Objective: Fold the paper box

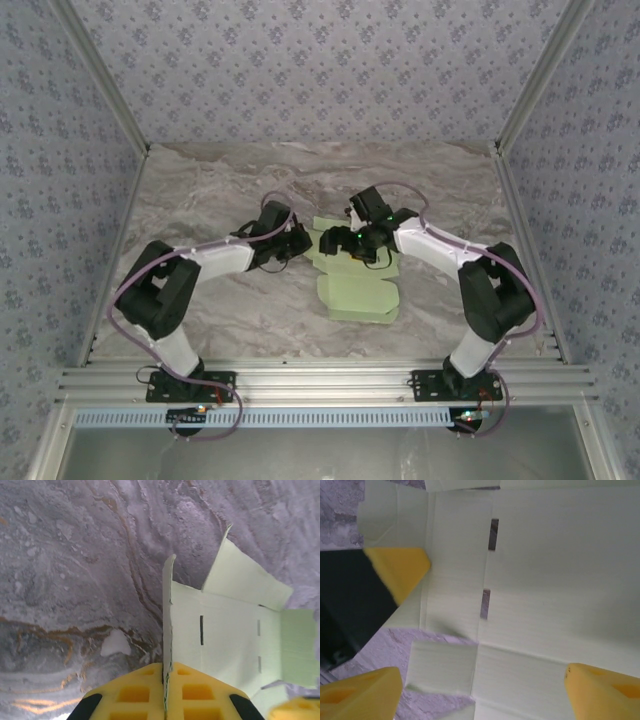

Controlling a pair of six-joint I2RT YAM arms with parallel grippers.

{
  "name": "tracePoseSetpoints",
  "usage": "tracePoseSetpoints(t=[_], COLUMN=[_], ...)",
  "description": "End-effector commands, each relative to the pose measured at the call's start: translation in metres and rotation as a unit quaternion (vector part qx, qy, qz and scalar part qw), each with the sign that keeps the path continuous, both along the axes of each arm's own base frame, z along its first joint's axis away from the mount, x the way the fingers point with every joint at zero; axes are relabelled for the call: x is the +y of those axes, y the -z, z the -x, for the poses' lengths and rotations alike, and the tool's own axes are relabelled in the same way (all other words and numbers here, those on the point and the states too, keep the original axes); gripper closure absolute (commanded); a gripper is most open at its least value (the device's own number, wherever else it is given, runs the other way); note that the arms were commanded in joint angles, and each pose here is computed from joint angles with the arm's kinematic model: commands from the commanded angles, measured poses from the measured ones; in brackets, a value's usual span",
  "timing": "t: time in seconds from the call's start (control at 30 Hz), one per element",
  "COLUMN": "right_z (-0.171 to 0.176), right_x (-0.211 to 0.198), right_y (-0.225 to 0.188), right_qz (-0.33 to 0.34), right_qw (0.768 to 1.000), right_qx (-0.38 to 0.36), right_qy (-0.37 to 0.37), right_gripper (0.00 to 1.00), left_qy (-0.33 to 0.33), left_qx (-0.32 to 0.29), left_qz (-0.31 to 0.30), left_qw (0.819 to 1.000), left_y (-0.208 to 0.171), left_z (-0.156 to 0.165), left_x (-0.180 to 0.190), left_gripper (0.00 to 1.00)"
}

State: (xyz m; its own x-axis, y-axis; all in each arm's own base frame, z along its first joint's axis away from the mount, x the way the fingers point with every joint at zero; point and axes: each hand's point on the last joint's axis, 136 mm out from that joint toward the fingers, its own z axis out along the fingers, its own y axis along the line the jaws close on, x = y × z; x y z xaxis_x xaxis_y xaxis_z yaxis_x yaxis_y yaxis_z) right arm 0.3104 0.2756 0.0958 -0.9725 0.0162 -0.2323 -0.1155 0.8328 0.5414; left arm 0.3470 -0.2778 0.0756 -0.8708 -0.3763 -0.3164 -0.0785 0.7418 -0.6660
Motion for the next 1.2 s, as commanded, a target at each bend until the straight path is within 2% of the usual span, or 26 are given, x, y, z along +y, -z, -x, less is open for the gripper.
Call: tracePoseSetpoints(t=[0.0,0.07,0.17,0.23,0.47,0.67,0.83,1.0,1.17], right_z=[-0.002,0.002,0.008,0.011,0.016,0.021,0.02,0.014,0.015], right_x=[0.017,0.024,0.031,0.036,0.045,0.035,0.022,0.005,-0.009], right_y=[-0.002,0.003,0.01,0.01,-0.005,0.014,0.018,0.009,0.022], right_qz=[0.002,0.033,0.068,0.066,0.03,0.083,0.072,0.043,0.034], right_qw=[0.998,0.994,0.985,0.984,0.988,0.982,0.989,0.995,0.998], right_qx=[-0.036,-0.072,-0.108,-0.112,-0.102,-0.113,-0.089,-0.077,-0.051], right_qy=[-0.048,-0.08,-0.119,-0.124,-0.111,-0.125,-0.091,-0.053,-0.035], right_gripper=[0.17,0.17,0.17,0.17,0.16,0.18,0.31,0.33,0.35], left_qy=[-0.05,-0.072,-0.076,-0.082,-0.078,-0.081,-0.07,-0.048,-0.023], left_qx=[-0.031,-0.003,-0.004,-0.004,-0.001,-0.003,-0.014,-0.048,-0.086], left_qz=[0.067,0.063,0.075,0.088,0.076,0.085,0.06,0.02,-0.002], left_qw=[0.996,0.995,0.994,0.993,0.994,0.993,0.996,0.997,0.996], left_y=[-0.033,-0.027,-0.029,-0.031,-0.028,-0.036,-0.037,-0.035,-0.035], left_z=[-0.005,0.003,0.009,0.011,0.016,0.018,0.02,0.019,0.017], left_x=[0.0,0.008,0.008,0.009,0.01,0.01,0.015,0.021,0.02], left_gripper=[1.0,1.0,1.0,1.0,1.0,1.0,1.0,1.0,1.0])
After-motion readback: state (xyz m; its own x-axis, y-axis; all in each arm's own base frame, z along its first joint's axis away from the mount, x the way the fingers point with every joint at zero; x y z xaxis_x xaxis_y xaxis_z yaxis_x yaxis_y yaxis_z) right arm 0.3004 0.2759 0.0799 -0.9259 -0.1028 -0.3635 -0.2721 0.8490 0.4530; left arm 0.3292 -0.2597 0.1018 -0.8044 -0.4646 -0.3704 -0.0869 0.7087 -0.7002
